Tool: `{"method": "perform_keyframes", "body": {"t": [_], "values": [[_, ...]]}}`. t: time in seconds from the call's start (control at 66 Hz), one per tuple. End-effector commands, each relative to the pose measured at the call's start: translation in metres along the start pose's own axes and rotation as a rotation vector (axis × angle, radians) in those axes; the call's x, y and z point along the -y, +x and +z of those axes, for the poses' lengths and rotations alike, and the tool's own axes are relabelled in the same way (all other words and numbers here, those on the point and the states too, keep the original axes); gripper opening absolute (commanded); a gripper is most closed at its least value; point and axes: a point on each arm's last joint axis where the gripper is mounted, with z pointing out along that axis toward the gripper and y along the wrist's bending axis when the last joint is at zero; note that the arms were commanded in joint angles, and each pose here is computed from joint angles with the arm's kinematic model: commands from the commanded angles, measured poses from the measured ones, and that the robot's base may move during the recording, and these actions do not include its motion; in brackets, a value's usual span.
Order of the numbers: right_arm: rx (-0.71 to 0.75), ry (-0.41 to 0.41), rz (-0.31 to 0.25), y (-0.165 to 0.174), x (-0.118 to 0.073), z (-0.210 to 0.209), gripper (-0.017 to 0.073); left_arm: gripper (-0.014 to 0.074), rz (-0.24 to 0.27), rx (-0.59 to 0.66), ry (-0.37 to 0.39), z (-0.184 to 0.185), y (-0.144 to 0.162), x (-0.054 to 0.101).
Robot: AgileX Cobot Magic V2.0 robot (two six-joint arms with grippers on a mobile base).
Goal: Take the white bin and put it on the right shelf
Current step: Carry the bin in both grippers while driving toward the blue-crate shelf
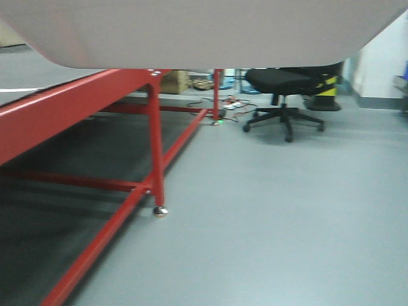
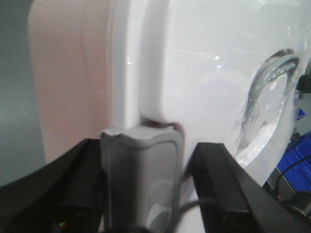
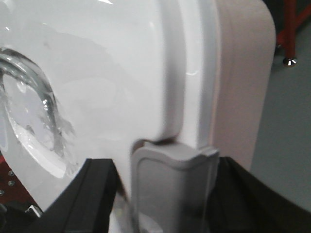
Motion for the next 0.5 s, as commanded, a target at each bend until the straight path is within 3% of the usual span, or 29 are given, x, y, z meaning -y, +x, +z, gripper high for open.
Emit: {"method": "perform_keyframes", "body": {"t": [0.0,0.485], "values": [[0.062,-0.224,0.017,-0.01,-0.0292,-0.0084,0.0397,0.0239,-0.005,0.091,0.191,-0.0088,-0.0125,0.0289],[0.062,-0.224,0.017,-0.01,-0.0292,-0.0084,0.0397,0.0239,-0.005,0.091,0.191,-0.0088,-0.0125,0.0289]]}}
